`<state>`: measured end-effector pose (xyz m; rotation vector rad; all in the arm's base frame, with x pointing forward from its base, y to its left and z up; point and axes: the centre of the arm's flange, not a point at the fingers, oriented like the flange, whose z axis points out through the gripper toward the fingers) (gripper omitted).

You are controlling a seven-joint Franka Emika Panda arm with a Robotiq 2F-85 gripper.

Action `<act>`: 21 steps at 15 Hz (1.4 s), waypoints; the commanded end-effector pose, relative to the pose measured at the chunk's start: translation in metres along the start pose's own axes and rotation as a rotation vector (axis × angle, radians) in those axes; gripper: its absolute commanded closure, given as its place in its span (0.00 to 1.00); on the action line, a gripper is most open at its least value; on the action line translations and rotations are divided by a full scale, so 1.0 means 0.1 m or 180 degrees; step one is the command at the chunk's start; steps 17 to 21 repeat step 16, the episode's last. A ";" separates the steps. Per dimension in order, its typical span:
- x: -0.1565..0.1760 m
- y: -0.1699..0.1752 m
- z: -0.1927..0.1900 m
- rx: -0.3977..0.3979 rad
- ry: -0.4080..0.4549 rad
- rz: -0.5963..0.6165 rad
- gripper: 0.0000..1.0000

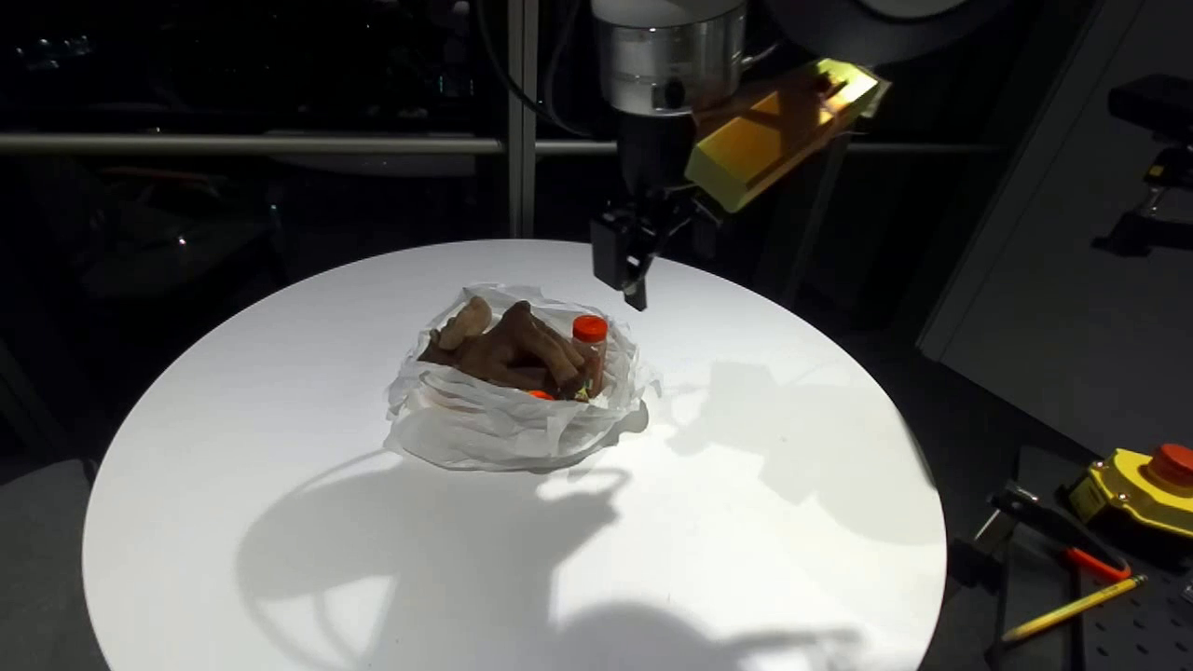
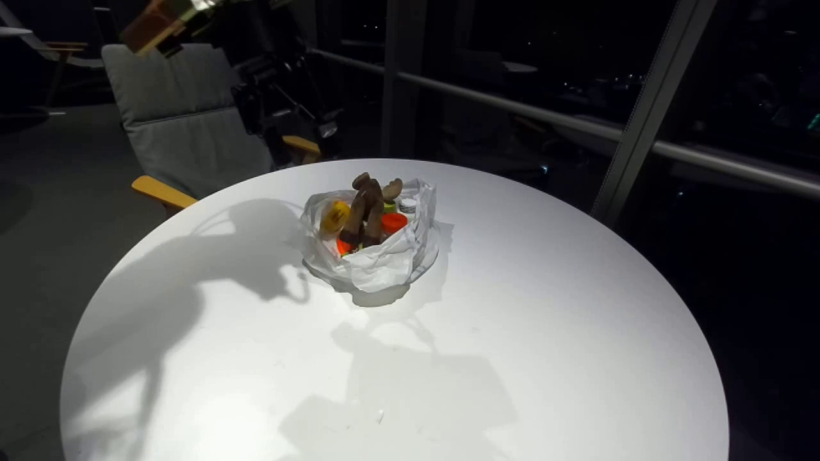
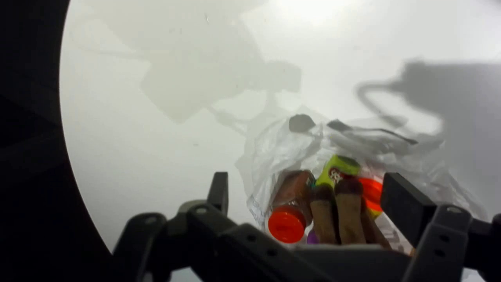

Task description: Pick up all the objects on the table and put them on the plastic

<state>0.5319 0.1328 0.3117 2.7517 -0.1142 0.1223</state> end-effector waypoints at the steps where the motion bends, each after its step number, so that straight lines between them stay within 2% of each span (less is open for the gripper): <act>1: -0.80 0.25 -0.36 -0.0003 -0.0084 0.0033 0.00; 2: -0.91 0.29 -0.47 0.0026 -0.0082 0.0073 0.00; 3: -0.51 0.06 -0.16 -0.0045 -0.0112 -0.0021 0.00; 5: -0.73 0.13 -0.30 -0.0040 -0.0077 -0.0011 0.00; 7: -0.81 0.19 -0.35 -0.0035 -0.0055 0.0003 0.00; 21: -0.83 0.22 -0.32 -0.0043 -0.0076 0.0014 0.00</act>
